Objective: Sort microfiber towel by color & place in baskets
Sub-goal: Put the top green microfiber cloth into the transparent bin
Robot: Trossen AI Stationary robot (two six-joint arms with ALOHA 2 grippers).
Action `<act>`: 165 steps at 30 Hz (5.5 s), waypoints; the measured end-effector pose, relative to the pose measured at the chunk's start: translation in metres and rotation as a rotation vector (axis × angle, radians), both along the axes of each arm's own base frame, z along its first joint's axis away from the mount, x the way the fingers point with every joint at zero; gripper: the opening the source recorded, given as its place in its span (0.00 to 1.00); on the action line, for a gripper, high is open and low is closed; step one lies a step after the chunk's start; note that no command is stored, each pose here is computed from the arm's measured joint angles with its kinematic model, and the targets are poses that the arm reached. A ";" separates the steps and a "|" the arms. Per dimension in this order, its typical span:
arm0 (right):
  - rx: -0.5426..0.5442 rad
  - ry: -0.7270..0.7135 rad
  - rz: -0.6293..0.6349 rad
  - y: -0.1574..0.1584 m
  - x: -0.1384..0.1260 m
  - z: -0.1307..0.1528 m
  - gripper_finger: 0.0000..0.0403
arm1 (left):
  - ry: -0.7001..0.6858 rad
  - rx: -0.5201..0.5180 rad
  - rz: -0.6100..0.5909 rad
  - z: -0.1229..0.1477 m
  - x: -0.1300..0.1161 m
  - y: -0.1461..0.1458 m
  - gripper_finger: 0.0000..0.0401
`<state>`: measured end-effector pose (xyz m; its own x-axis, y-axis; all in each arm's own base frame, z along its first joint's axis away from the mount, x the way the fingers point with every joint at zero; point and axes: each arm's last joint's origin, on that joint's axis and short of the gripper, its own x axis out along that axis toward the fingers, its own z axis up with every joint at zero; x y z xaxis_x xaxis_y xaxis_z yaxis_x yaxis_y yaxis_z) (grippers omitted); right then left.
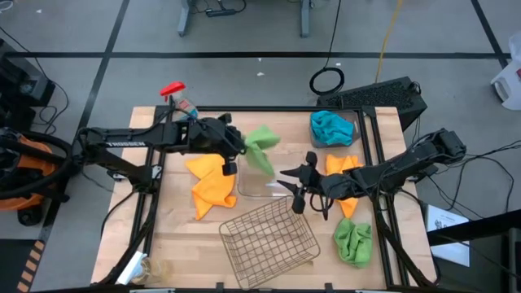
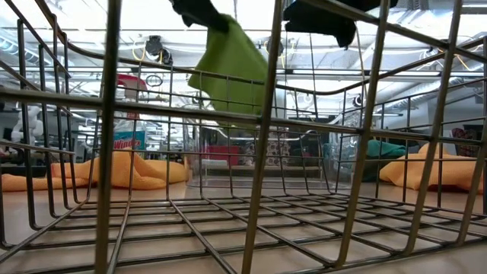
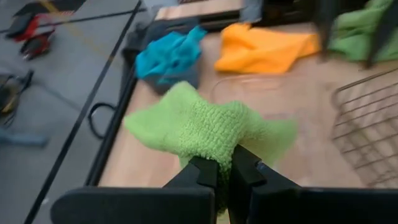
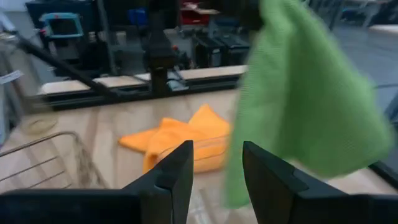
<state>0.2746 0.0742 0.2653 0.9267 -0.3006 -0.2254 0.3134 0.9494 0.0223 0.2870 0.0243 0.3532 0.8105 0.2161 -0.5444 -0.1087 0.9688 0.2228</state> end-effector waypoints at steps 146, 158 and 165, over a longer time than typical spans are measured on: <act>0.507 0.301 -0.238 -0.091 0.034 -0.057 0.00 | 0.145 -0.242 -0.025 -0.073 0.013 -0.106 0.60; 0.523 0.333 -0.270 -0.091 0.045 -0.079 0.04 | 0.138 -0.230 -0.019 -0.073 0.014 -0.106 0.60; 0.515 0.300 -0.244 -0.092 0.049 -0.078 0.20 | 0.139 -0.230 -0.018 -0.073 0.014 -0.106 0.60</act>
<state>0.3232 -0.0174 0.1874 0.7193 -0.2795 -0.6359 0.5828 0.7411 0.3335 0.3008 -0.0815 0.2805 0.7274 0.0601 -0.6835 -0.0747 0.9972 0.0081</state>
